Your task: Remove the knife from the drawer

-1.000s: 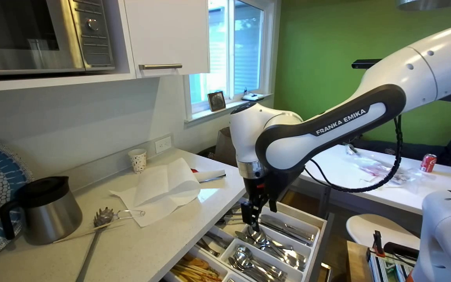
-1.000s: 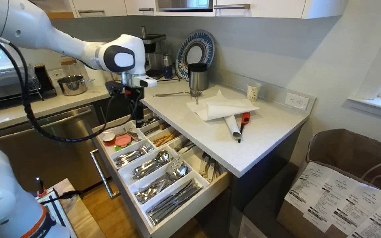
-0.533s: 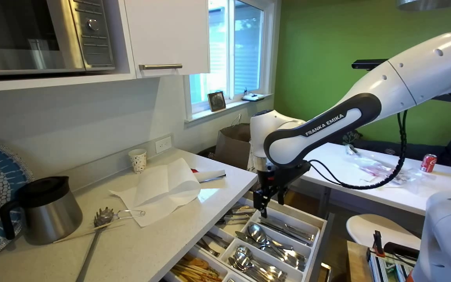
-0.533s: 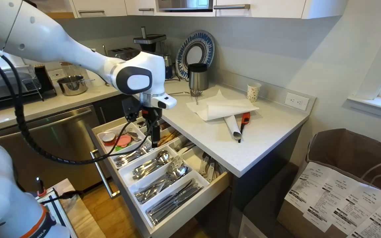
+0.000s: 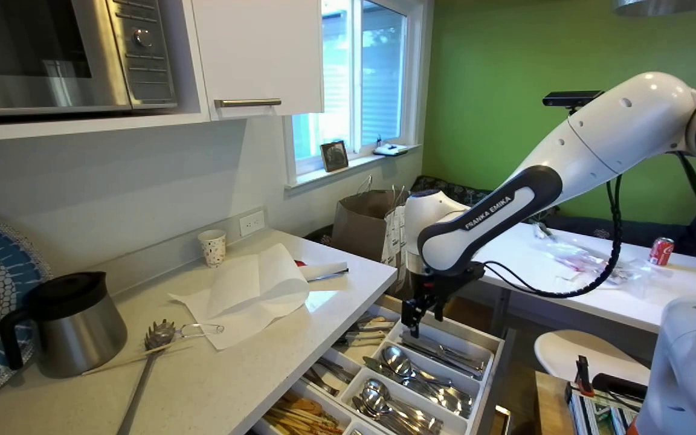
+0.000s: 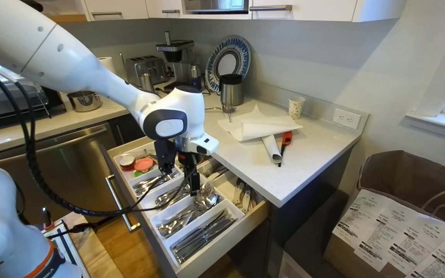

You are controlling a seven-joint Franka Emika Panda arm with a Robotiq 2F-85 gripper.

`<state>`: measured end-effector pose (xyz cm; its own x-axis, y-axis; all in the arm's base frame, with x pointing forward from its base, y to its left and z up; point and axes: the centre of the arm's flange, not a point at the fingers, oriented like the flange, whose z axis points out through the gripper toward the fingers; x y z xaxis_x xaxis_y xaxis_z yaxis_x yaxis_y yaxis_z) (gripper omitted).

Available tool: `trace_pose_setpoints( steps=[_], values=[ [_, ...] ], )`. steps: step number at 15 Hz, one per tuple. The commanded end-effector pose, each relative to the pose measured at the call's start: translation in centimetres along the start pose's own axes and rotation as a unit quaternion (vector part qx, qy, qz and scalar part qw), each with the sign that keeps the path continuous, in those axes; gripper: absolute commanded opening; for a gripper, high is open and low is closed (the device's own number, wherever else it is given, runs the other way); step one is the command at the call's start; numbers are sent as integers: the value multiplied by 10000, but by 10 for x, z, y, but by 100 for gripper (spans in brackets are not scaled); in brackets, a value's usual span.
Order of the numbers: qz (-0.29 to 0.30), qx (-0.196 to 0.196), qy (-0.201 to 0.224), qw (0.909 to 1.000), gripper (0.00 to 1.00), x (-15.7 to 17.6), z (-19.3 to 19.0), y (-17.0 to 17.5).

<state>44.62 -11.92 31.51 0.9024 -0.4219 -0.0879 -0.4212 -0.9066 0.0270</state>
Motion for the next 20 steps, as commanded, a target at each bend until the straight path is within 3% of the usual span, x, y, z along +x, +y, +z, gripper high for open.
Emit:
trace_pose_setpoints(
  steps=[1,3,4,11,16,20],
  values=[
    [-51,65,-48,10000,100,10,36,14],
    [26,-20,-201,9998,100,18,47,20],
    [14,-41,-115,9999,100,7,33,14],
    [11,-50,-120,9999,100,9,34,14],
    [-257,-157,-303,9991,100,19,65,42],
    [-592,12,-321,9977,100,24,81,66]
  ],
)
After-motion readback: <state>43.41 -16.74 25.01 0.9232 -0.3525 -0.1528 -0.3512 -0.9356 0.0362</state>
